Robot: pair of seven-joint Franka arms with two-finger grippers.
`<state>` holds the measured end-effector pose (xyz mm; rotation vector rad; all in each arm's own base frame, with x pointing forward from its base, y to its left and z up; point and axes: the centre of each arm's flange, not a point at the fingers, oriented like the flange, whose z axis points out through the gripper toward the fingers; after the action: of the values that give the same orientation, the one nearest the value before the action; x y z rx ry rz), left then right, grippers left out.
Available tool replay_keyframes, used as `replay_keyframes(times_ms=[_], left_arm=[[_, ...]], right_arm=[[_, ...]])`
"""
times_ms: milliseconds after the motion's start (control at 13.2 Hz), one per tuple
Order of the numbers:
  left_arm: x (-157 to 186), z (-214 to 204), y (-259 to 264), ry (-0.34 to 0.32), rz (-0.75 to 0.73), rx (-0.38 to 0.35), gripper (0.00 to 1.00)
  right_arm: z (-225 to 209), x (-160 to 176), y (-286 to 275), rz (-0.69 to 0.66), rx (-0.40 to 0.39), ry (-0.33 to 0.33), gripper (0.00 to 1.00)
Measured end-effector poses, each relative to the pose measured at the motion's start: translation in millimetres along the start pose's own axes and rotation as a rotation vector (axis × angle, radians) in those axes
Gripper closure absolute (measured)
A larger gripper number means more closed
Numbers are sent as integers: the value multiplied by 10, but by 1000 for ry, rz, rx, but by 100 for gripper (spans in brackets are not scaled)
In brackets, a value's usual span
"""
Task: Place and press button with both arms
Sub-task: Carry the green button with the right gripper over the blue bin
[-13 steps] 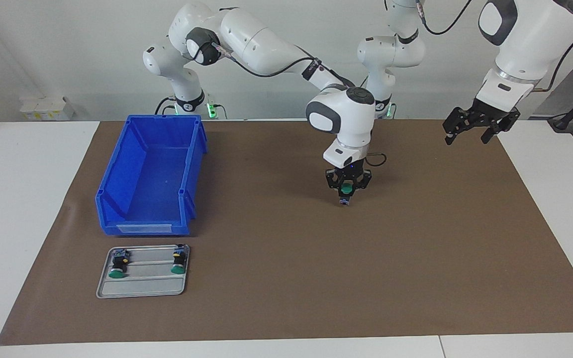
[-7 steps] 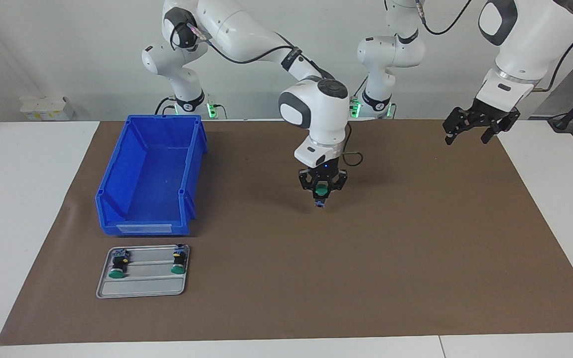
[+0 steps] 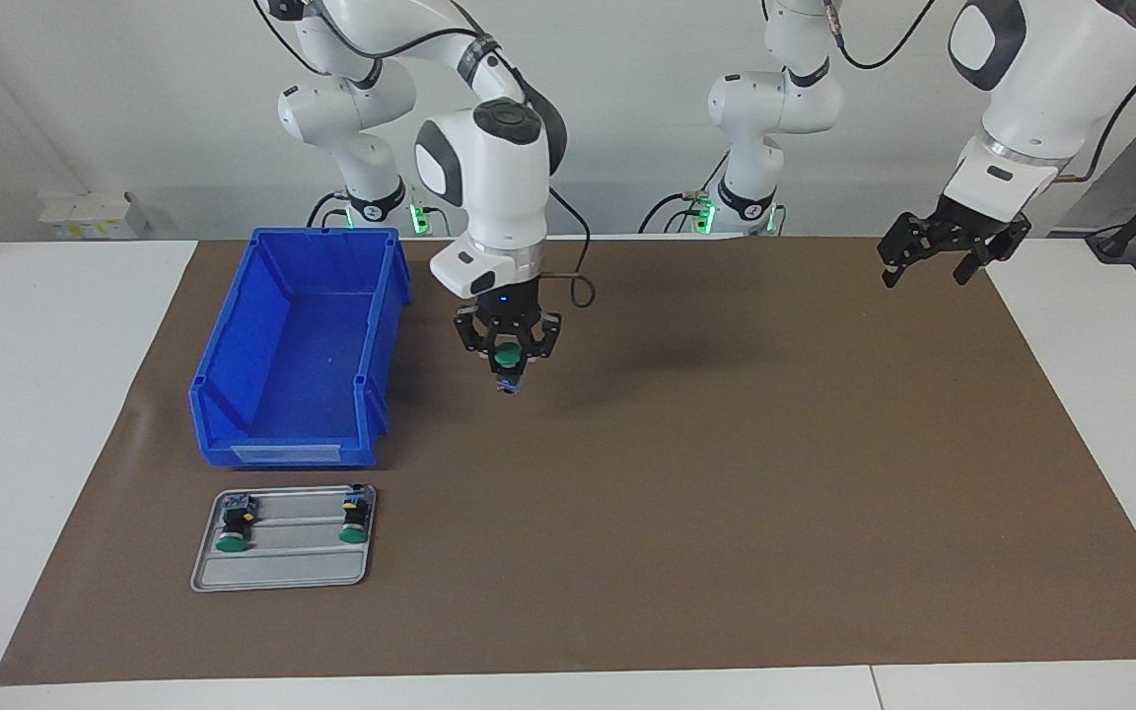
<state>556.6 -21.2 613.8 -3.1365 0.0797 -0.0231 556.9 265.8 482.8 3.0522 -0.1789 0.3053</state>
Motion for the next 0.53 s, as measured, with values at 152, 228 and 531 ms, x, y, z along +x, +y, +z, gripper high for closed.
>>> replay_keyframes(times_ms=[152,228,531], left_arm=[[0,0,0,0,0,0,0],[0,0,0,0,0,0,0],[0,0,0,0,0,0,0]], right_arm=[[-146,45,519,-21,-27,-19,64],[-229,76,788,-38,-37,-34,64],[-250,217,1801,-183,-28,-90,64]])
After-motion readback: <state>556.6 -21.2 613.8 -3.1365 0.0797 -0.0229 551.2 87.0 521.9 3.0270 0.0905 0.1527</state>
